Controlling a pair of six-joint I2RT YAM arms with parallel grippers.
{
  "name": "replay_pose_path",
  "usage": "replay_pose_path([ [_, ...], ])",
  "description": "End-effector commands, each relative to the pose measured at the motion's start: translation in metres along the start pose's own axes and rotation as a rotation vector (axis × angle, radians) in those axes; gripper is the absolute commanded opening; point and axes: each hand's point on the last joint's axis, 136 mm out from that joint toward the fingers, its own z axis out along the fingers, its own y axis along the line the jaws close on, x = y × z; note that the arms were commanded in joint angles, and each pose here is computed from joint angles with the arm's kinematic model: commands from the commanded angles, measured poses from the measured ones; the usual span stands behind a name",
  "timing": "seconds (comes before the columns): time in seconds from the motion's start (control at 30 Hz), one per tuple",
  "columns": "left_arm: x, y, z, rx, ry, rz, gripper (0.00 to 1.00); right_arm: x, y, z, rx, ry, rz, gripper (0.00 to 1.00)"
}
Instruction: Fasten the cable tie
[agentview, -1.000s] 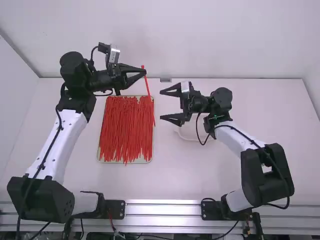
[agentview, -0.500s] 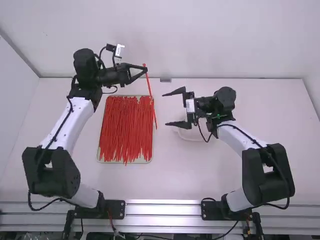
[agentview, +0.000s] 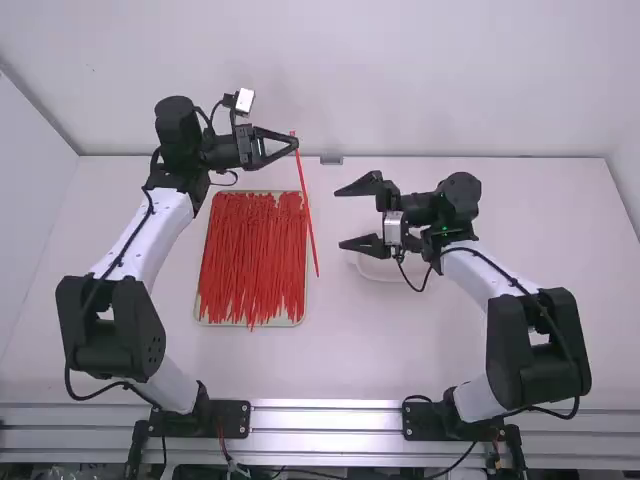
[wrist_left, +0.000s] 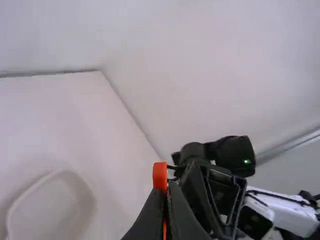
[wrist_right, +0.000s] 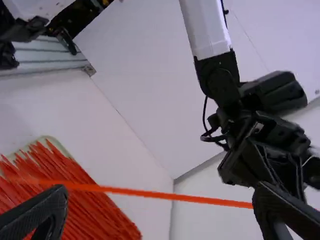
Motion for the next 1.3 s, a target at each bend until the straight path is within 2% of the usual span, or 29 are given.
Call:
replay_pose_path([
  [0.0,0.001,-0.018,0.0,0.042,0.043,-0.075,0.02,-0.002,-0.006,0.001,-0.012,-0.012,-0.145,0.98],
  [0.43,0.012,-0.004,0.005,-0.002,0.055,-0.258,0.02,-0.016,0.004,0.029,-0.046,-0.093,-0.347,0.98],
  [0.83,0.009,0.0,0.005,-0.02,0.034,-0.305,0.02,-0.03,0.014,0.054,-0.077,-0.166,-0.362,0.98],
  [1.0,0.01,-0.001,0.005,-0.018,0.036,-0.306,0.02,-0.028,0.023,0.056,-0.074,-0.171,-0.397,0.98],
  [1.27,0.009,0.001,0.005,-0.026,0.028,-0.366,0.02,-0.02,0.048,0.052,-0.057,-0.166,-0.547,0.98],
])
